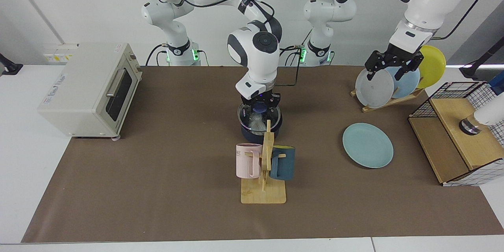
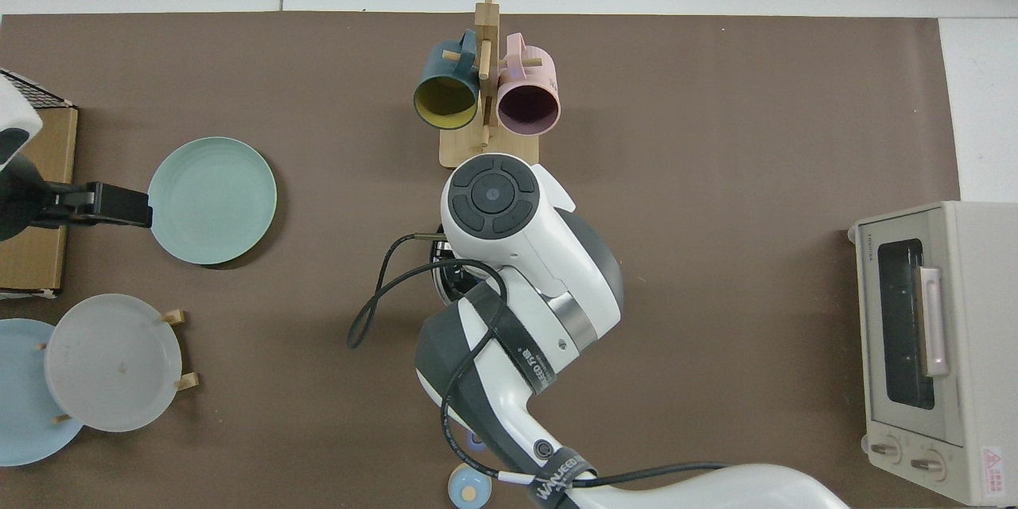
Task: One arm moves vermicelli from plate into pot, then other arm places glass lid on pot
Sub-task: 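Lower the glass lid onto the saucepan with the right gripper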
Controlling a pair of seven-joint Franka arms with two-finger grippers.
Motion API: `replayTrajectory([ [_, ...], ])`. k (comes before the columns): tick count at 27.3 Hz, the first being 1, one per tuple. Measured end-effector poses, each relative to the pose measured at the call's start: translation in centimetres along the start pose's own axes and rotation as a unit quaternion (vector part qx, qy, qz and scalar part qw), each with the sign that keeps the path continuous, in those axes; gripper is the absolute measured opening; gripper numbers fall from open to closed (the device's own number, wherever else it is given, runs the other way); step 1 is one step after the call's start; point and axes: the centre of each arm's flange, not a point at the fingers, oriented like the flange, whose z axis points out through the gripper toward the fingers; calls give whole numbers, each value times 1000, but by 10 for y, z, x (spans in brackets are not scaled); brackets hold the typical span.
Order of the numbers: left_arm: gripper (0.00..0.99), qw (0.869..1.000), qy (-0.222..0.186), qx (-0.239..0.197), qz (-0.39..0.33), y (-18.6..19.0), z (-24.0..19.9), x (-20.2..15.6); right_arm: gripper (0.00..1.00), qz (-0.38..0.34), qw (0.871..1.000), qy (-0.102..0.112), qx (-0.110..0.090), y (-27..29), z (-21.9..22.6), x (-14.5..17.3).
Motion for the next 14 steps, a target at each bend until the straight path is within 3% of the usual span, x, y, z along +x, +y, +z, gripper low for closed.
replayTrajectory([
  [14, 991, 1000, 16, 0, -17, -1, -3, 3, 604, 1, 1000, 3, 5, -2, 0, 3],
])
